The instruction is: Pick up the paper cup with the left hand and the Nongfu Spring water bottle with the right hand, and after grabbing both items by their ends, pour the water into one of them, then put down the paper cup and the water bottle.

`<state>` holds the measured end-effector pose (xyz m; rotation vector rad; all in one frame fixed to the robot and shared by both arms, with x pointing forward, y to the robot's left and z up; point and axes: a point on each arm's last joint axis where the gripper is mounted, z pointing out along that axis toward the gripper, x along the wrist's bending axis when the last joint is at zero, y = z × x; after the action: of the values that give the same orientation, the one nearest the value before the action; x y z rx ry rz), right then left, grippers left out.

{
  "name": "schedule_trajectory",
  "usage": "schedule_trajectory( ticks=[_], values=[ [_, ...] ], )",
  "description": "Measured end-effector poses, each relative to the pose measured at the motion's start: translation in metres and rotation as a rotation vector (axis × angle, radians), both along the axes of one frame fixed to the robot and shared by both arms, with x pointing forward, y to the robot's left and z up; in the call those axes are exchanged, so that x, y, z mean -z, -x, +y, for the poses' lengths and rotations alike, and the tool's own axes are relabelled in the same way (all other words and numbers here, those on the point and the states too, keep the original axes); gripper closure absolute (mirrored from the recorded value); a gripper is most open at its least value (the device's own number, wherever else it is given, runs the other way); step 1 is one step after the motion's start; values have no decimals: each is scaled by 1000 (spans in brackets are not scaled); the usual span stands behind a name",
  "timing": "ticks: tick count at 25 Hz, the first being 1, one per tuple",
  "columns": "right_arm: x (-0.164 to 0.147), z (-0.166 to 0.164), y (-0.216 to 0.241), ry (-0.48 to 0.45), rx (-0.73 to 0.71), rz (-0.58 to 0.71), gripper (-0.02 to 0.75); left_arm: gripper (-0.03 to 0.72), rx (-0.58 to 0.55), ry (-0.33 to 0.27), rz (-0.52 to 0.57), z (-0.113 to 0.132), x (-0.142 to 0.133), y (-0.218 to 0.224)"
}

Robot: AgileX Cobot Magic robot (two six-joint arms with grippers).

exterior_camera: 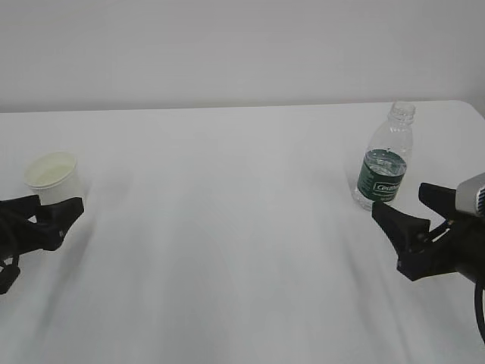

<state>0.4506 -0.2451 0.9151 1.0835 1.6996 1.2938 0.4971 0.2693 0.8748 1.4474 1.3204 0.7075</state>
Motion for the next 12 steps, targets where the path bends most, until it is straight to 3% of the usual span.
schedule_trajectory(
  ticks=[5, 12],
  values=[
    [0, -6, -2, -26, 79, 6, 152, 112, 75, -4, -89, -6, -24, 2],
    [-10, -6, -21, -53, 114, -35, 153, 113, -31, 24, -272, 3, -72, 4]
  ],
)
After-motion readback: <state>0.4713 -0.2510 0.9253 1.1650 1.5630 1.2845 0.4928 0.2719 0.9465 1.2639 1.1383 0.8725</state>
